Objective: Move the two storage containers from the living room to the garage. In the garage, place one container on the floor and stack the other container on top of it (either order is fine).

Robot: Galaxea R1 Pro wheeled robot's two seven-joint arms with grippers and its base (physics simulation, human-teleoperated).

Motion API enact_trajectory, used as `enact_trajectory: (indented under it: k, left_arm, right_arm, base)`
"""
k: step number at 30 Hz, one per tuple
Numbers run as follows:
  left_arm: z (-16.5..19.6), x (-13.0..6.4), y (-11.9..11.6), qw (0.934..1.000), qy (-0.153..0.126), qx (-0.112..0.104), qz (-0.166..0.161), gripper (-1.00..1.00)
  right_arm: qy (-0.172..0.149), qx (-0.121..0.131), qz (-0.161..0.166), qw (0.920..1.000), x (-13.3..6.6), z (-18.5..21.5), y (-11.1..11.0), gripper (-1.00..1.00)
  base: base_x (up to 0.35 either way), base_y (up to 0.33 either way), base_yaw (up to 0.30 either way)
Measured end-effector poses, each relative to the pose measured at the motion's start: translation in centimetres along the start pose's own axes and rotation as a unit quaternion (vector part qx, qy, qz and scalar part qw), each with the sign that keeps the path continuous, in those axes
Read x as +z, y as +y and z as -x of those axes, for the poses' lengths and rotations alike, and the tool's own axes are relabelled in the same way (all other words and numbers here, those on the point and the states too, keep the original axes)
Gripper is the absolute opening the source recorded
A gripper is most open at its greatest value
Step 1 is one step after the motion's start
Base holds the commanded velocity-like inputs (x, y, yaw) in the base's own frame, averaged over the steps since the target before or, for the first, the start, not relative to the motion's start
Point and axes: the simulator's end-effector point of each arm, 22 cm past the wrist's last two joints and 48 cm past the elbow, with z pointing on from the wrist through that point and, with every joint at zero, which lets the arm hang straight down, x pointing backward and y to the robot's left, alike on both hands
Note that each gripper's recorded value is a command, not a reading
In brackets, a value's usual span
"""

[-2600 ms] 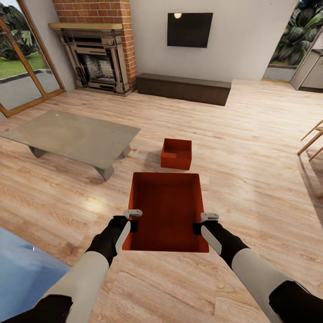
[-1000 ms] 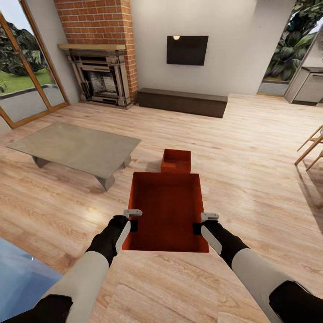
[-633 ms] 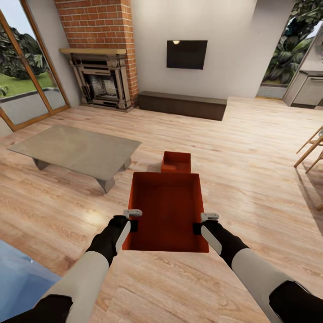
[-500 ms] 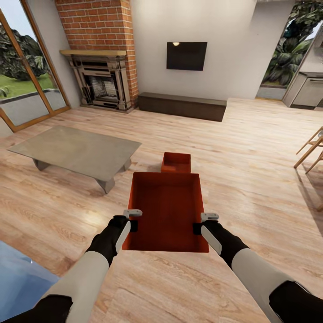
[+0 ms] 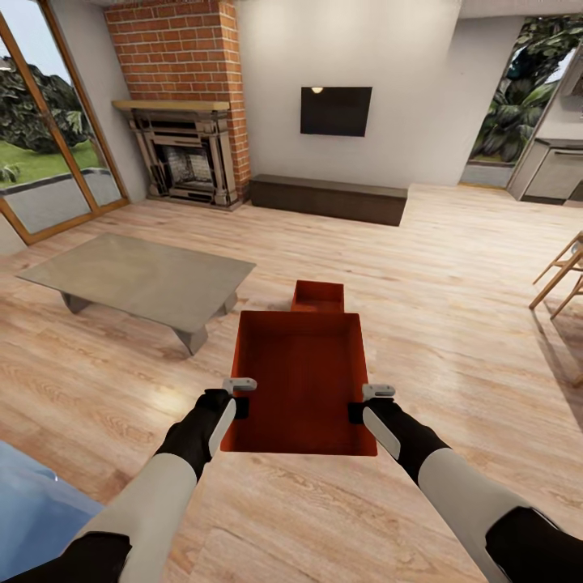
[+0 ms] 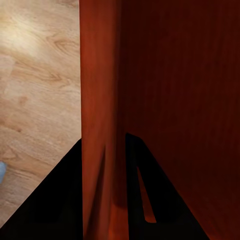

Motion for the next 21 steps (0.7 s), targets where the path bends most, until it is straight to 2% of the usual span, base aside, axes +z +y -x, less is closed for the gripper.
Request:
enact_trajectory:
  k: [21]
  left_arm:
    - [1.5, -1.5, 0.0, 0.9999, -0.017, 0.000, 0.000, -1.00]
  right_arm:
    - [-0.017, 0.001, 0.000, 0.9999, -1.5, 1.6, -0.1, -1.00]
  base:
    - [0.000, 0.000, 0.000]
